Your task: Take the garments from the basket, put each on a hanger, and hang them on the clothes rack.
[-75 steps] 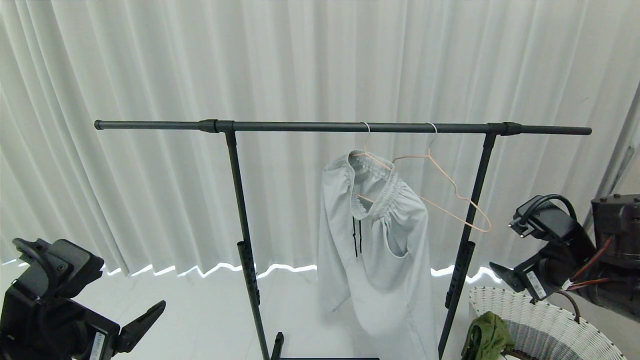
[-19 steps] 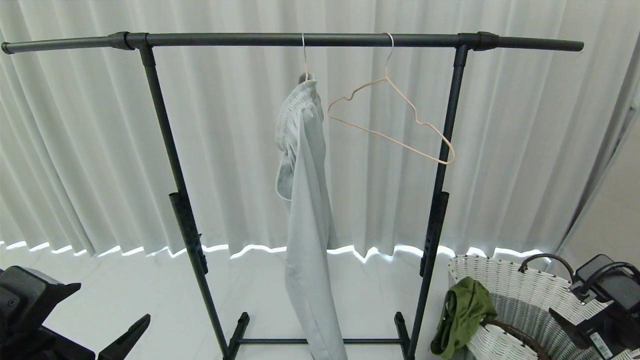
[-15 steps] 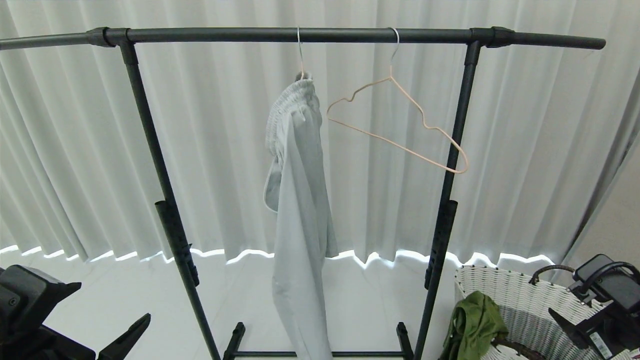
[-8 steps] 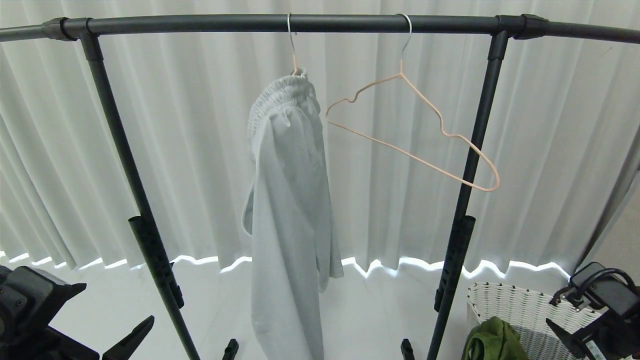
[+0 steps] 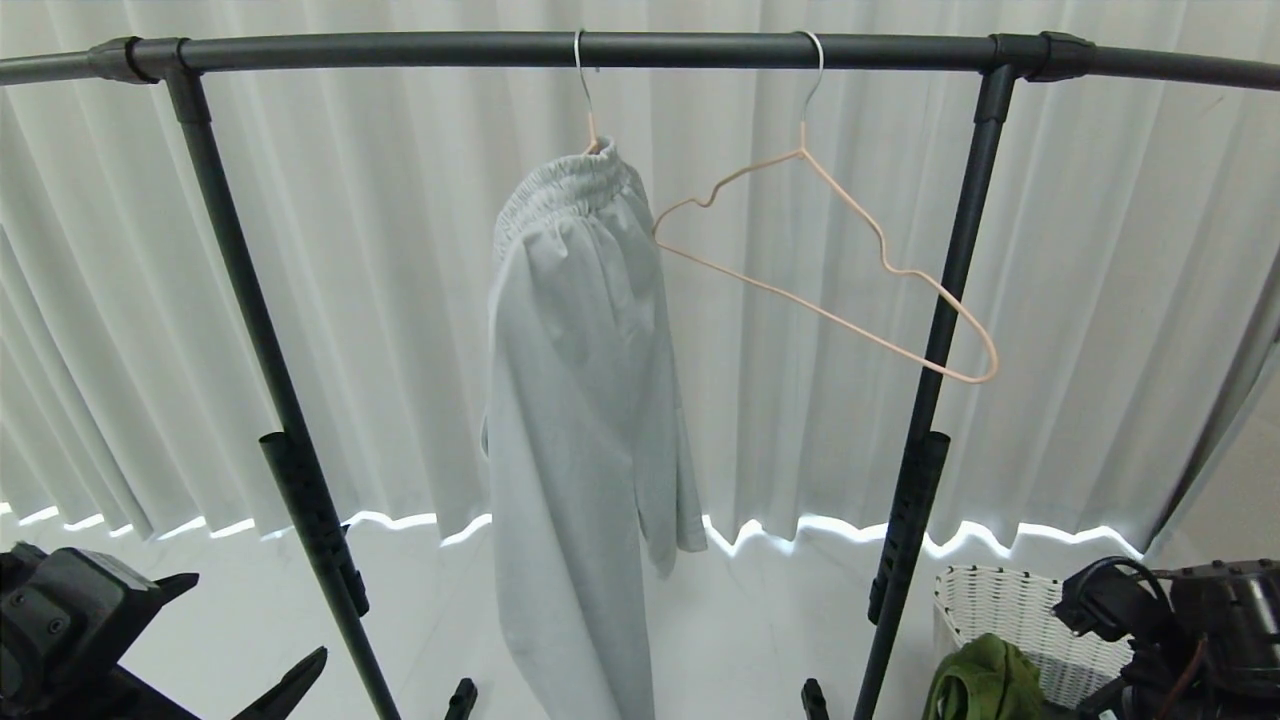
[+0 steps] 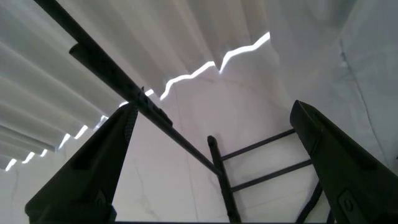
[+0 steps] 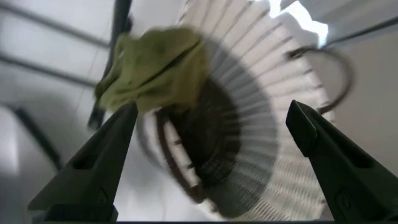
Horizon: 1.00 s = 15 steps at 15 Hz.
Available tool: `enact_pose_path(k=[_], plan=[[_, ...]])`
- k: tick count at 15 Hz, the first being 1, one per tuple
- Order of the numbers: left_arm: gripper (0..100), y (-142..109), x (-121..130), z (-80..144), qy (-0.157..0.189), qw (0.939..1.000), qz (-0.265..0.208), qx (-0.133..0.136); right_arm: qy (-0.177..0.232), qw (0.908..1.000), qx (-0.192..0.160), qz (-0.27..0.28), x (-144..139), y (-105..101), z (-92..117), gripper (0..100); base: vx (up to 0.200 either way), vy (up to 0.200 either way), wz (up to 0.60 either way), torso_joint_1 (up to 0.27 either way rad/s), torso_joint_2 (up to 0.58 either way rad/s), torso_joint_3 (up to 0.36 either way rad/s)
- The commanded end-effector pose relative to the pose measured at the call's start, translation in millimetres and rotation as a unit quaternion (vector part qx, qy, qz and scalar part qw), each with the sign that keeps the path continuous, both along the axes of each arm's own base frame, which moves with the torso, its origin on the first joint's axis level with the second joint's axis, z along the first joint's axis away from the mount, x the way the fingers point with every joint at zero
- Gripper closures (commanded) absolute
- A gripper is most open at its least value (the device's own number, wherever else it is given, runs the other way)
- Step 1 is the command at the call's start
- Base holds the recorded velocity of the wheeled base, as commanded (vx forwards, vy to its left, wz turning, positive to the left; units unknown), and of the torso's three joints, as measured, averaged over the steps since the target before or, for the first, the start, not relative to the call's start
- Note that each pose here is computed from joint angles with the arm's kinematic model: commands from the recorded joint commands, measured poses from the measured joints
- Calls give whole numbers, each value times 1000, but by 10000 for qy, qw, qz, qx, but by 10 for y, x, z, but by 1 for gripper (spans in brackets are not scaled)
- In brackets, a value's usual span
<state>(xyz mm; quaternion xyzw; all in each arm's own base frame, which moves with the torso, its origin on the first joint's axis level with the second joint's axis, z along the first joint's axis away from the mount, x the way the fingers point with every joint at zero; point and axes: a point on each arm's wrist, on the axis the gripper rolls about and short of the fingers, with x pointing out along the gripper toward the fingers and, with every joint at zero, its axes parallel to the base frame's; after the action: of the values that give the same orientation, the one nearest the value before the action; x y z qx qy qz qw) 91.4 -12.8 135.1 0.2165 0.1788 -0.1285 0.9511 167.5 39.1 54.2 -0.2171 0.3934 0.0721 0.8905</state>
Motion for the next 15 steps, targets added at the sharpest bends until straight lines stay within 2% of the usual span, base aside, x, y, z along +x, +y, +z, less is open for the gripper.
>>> enact_pose_path(k=[1,4,9,15], plan=[[0,-2,3,-46,126,9999,-3,10,446,9990,-70,56,172,60,-182,0,0,0,0,0,0,0],[0,1,-17,-106,248,9997,7,22,648,9977,-174,10,497,141,-364,0,0,0,0,0,0,0],[0,6,-52,-179,375,9993,0,53,928,9952,-314,6,787,232,-653,0,0,0,0,0,0,0],[0,9,-77,-226,457,9989,-3,70,1004,9940,-412,165,930,393,-850,0,0,0,0,0,0,0]])
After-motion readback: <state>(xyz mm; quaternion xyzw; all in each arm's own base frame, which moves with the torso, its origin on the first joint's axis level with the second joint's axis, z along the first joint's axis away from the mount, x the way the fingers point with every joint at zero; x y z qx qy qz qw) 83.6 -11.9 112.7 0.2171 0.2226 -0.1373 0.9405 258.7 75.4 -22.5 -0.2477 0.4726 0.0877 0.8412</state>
